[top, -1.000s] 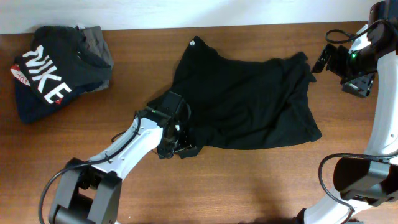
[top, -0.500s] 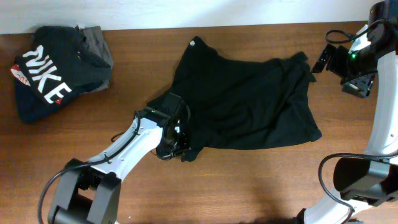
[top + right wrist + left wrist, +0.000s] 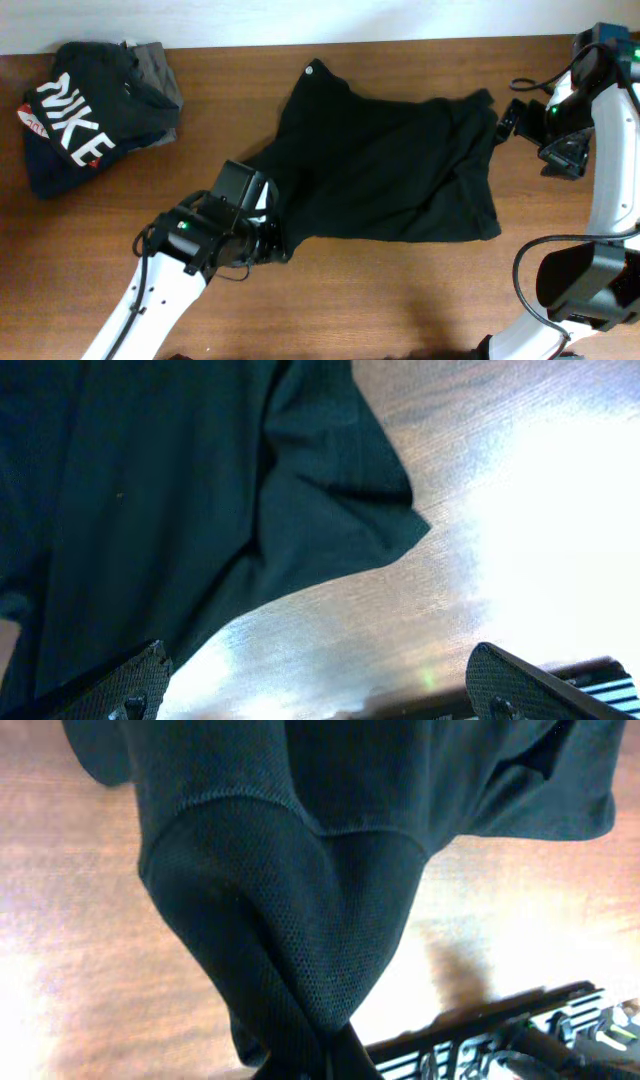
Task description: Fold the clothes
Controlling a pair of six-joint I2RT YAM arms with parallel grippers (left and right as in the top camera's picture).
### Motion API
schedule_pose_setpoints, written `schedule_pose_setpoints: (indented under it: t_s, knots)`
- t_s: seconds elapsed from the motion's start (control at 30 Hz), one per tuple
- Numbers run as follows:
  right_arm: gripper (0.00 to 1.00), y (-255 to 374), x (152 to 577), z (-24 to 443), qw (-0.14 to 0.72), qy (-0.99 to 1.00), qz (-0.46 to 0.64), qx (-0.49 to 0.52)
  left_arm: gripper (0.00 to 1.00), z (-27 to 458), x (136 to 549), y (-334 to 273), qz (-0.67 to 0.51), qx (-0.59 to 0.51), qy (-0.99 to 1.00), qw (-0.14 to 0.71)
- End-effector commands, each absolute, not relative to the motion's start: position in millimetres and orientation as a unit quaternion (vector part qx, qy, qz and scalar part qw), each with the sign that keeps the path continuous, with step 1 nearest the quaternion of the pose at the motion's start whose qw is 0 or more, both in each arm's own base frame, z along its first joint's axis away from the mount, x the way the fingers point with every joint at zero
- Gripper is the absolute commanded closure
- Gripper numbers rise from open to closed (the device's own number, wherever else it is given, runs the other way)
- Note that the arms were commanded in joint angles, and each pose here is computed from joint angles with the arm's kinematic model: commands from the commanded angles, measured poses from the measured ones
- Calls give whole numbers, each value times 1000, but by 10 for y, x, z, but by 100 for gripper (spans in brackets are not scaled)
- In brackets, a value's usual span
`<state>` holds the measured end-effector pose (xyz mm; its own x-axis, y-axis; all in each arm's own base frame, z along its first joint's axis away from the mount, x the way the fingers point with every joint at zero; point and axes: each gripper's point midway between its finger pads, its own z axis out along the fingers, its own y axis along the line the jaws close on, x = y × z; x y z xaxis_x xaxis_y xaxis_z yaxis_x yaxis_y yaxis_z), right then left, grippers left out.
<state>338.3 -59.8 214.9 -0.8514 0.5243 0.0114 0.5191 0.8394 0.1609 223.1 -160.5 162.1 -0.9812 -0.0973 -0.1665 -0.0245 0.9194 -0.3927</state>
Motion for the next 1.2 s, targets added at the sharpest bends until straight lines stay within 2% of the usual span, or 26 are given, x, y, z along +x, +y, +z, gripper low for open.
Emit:
schedule_pose_setpoints:
  t_s: [0.0, 0.27, 0.3, 0.33, 0.4, 0.43, 0.47, 0.5, 0.67, 0.9, 1.17]
  knots:
    - [1, -579, 3312, 2126, 3, 961, 73, 267, 97, 1590, 2175, -1551, -184, -26, 979, 81]
    - [1, -559, 3293, 2140, 0, 961, 78, 266, 96, 1399, 1976, -1456, -148, -35, 988, 14]
    - [1, -545, 3296, 2142, 0, 961, 81, 265, 95, 1371, 1960, -1449, -144, -36, 989, 5]
    - [1, -531, 3298, 2143, 0, 961, 83, 263, 89, 1347, 1947, -1442, -140, -37, 989, -2]
    - [1, -488, 3306, 2145, 1, 965, 86, 248, 67, 1285, 1927, -1432, -131, -40, 990, -18]
    - [1, -477, 3309, 2145, 1, 966, 86, 243, 38, 1254, 1918, -1428, -126, -41, 991, -26]
    - [1, -456, 3310, 2144, 1, 968, 86, 234, 15, 1222, 1916, -1426, -122, -39, 991, -33]
    - [1, -433, 3314, 2145, 1, 970, 87, 227, 1, 1185, 1923, -1428, -119, -32, 992, -38]
    - [1, -285, 3329, 2144, -1, 976, 86, 201, 1, 1044, 1993, -1448, -108, -29, 992, -51]
    - [1, -113, 3303, 2086, -14, 983, 79, 167, 1, 1076, 2170, -1534, -127, -24, 992, -15]
    - [1, -60, 2906, 1476, -127, 972, 72, 186, 1, 1079, 2286, -1522, -124, -24, 992, 9]
